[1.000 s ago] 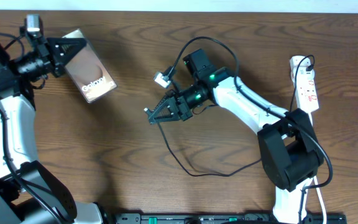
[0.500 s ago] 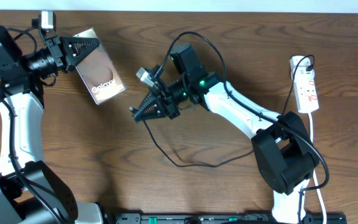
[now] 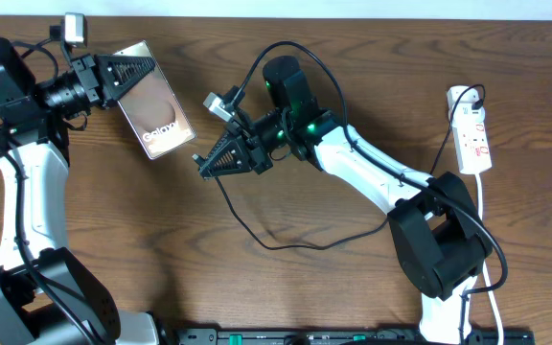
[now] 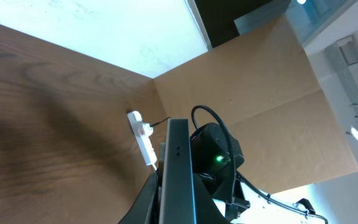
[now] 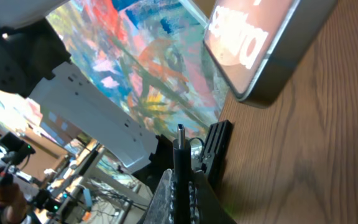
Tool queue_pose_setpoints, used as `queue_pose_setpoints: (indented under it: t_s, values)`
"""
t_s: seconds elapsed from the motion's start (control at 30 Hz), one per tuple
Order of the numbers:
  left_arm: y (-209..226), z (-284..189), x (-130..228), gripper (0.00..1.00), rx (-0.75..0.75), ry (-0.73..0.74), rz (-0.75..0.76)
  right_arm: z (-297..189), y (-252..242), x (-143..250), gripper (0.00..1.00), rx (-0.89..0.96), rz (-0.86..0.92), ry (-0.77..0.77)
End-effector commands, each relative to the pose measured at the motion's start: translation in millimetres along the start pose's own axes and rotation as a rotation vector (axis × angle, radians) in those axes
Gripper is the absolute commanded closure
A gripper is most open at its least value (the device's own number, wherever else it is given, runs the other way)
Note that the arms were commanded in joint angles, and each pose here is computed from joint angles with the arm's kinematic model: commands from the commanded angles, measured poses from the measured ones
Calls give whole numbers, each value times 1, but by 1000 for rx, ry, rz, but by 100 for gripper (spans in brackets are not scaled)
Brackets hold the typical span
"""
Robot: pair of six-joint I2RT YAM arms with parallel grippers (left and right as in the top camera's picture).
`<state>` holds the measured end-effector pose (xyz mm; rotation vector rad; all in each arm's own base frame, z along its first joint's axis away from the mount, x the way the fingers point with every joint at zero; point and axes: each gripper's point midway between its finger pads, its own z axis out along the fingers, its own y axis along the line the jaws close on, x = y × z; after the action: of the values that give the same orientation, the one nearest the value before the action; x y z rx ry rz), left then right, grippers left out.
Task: Plug charger to phone and switch on socket
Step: 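Bring the plug to the phone's bottom port held by the left gripper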
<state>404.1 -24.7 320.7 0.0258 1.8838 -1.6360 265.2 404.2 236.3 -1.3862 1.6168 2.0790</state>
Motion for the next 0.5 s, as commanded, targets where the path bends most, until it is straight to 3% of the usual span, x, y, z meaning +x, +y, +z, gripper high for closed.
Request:
queue_pose_setpoints:
  t_s: [0.0,0.47]
  values:
    - [-4,1,0,93,8,7,27,2,-7,-3,99,29,53,-8]
    - [-1,22,1,93,-19,3,30,4,-13,-13,99,75,90,-35]
